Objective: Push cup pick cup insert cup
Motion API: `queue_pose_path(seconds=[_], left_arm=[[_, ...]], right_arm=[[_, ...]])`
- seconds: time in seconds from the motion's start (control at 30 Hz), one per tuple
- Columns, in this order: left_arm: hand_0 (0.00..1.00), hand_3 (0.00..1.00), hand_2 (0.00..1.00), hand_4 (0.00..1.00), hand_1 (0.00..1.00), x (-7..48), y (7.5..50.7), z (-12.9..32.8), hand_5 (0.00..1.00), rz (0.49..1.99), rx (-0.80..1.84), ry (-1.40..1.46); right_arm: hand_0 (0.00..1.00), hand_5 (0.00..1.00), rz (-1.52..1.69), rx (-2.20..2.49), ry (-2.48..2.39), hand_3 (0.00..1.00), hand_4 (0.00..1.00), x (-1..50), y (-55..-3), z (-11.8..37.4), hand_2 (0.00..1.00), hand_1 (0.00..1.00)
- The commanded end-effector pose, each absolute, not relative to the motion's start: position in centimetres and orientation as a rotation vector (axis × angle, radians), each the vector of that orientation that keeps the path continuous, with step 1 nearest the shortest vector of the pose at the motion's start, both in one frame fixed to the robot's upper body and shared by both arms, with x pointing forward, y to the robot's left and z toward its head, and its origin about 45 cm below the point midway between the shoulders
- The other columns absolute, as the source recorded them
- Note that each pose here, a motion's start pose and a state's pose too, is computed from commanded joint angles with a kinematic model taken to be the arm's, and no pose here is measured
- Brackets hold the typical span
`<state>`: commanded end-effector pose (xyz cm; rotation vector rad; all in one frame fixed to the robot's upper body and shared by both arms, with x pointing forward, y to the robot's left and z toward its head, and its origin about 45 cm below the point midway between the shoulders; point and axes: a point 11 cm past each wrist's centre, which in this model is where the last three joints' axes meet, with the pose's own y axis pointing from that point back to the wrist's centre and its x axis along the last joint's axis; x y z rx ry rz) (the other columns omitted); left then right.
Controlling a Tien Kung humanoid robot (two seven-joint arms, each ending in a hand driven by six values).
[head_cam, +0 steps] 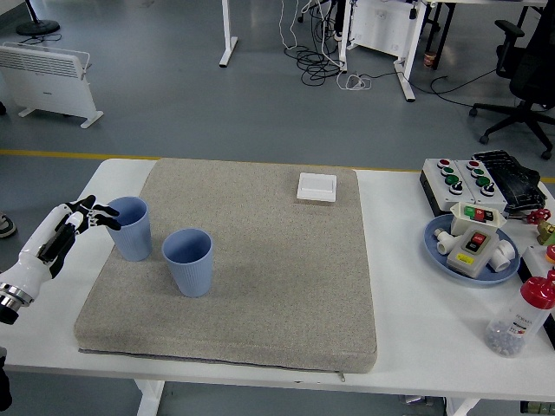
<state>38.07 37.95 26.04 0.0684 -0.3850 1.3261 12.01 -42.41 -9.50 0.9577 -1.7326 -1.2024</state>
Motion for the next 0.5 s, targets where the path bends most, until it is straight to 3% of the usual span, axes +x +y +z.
queue_pose_path(seconds=[0.17, 0.2, 0.37, 0.4, 0.5], left_arm=[[0.748, 0.561, 0.616, 0.662, 0.68, 39.1, 35.2, 29.4, 0.998, 1.237, 0.17, -0.474], [0.912, 0.802, 0.944, 0.844, 0.884, 39.2, 34.9, 29.5, 0.953, 1.228, 0.2, -0.473], [0.912, 0.802, 0.944, 0.844, 0.884, 40.6, 32.2, 29.2, 0.953, 1.116, 0.381, -0.516], [0.933, 0.881, 0.993, 0.933, 0.917, 40.8, 31.6, 29.2, 0.85, 1.09, 0.416, -0.535], [0.933, 0.881, 0.993, 0.933, 0.917, 41.3, 30.2, 29.0, 0.85, 1.022, 0.498, -0.584]], right_arm=[[0.745, 0.545, -1.203, 0.952, -1.728, 0.583, 0.189, 11.7, -42.5, -9.5, 0.685, 0.696], [0.745, 0.546, -1.203, 0.951, -1.727, 0.583, 0.19, 11.7, -42.5, -9.5, 0.684, 0.696], [0.745, 0.546, -1.205, 0.948, -1.725, 0.583, 0.19, 11.6, -42.5, -9.6, 0.684, 0.696], [0.745, 0.546, -1.205, 0.948, -1.725, 0.583, 0.189, 11.6, -42.5, -9.6, 0.684, 0.696], [0.745, 0.546, -1.207, 0.947, -1.726, 0.583, 0.189, 11.5, -42.5, -9.6, 0.684, 0.696]])
